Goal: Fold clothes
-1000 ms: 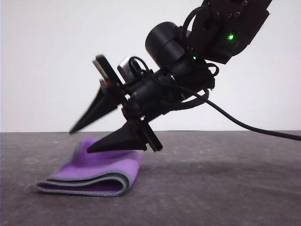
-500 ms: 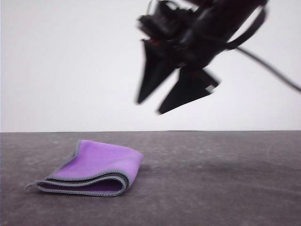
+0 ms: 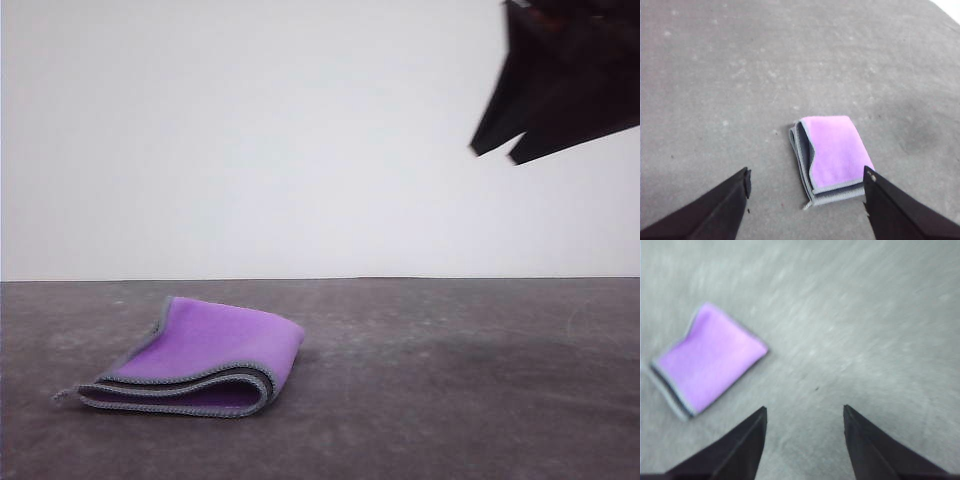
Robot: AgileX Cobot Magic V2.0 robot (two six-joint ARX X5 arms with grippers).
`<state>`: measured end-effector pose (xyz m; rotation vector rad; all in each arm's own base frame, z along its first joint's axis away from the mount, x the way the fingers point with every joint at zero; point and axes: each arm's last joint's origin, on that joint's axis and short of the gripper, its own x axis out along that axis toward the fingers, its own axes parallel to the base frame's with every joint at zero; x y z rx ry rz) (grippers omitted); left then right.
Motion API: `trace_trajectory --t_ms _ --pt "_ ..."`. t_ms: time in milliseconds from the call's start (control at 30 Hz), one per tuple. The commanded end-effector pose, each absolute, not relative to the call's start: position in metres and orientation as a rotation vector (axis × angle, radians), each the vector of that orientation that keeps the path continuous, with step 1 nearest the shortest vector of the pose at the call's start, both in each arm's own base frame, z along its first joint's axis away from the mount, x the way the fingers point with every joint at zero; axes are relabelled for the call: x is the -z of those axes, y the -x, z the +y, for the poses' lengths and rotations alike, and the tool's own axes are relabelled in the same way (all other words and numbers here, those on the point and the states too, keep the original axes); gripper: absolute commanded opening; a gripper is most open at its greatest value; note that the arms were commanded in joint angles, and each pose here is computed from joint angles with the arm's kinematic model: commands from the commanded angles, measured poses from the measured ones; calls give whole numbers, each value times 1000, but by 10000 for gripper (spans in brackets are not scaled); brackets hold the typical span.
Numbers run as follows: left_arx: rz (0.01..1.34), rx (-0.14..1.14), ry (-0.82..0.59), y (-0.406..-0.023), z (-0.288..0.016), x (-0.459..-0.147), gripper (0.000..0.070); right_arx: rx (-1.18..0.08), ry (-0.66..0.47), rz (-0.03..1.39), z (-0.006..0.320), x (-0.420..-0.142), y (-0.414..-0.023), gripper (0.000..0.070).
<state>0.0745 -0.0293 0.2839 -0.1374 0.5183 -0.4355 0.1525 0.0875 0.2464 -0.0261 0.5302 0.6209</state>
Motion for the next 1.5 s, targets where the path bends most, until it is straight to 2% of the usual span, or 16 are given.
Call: trace_trajectory --t_ms 0,100,233,333,367,400,433,467,1133,1267,1467 --pt "495 438 130 -76 -30 -286 435 -588 -62 531 83 -242 -149 299" --pt "489 439 131 -76 -30 -287 434 -556 -105 508 75 -233 -143 300" --pt "493 430 128 -76 -30 -286 435 -550 -87 502 72 -230 -142 304" --pt "507 428 127 -75 -29 -285 434 -554 -85 493 73 -231 -143 333" --pt "508 428 128 -75 -29 -285 414 -555 -86 489 73 -231 -143 320" --pt "508 428 132 -75 -29 -285 364 -555 -86 485 73 -231 -143 291" --pt "505 430 133 -75 -29 -285 136 -553 -86 485 73 -231 -143 118" --pt "499 431 134 -75 -29 -286 5 -552 -85 484 73 -231 -143 17" --pt "477 412 125 -77 -29 -285 0 -554 -84 458 73 -234 -144 14" --pt "388 356 134 -87 -25 -271 0 -554 -84 458 73 -234 -144 14" --pt "206 226 118 -96 -13 -229 0 -554 -84 458 73 -234 -144 14"
